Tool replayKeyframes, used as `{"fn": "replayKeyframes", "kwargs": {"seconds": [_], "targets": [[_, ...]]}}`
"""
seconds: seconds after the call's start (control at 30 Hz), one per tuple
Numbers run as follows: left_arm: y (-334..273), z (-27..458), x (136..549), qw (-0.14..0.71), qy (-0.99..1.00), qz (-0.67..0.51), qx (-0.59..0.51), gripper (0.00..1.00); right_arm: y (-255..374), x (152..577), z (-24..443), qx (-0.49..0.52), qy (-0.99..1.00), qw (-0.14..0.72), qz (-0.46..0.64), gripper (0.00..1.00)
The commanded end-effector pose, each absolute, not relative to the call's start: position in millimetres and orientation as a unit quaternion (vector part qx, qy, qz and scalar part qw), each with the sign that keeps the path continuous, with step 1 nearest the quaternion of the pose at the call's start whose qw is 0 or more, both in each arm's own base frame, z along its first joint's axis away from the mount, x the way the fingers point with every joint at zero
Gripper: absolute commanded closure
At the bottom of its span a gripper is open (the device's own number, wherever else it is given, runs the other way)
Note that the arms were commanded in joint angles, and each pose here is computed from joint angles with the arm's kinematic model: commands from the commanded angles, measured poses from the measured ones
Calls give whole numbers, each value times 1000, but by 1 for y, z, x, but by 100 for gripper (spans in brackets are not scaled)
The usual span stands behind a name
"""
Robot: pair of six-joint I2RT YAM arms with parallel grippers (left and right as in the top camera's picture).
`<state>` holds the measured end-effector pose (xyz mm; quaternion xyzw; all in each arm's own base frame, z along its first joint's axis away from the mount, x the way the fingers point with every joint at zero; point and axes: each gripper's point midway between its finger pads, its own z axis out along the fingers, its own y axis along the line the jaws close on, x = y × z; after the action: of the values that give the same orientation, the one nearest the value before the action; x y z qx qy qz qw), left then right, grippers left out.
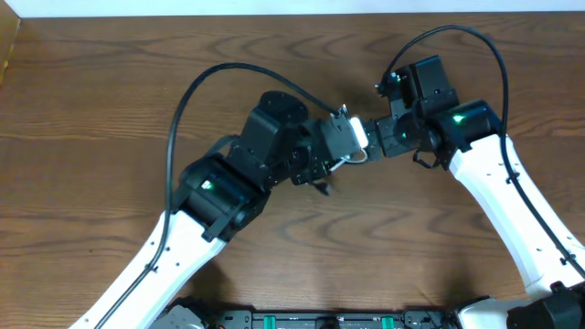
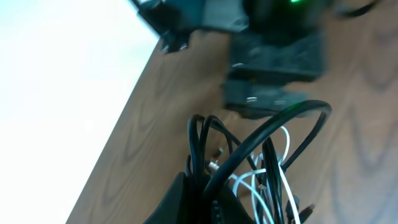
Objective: Untangle cables
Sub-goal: 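Bring the lifted bundle toward the right gripper at center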
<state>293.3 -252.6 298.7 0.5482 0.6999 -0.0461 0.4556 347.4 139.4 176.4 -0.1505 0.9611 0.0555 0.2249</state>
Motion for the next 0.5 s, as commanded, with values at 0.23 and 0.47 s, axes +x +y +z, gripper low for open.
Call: {"fn": "replayKeyframes", "kwargs": {"seconds": [0.23,0.47], "targets": [[-205,327,376,531,728,56,429,93,153,348,181,-171,954,243,30,1],[-197,338,383,549,735,47,394,92,179,371,201,-183,931,306,83,1]]}}
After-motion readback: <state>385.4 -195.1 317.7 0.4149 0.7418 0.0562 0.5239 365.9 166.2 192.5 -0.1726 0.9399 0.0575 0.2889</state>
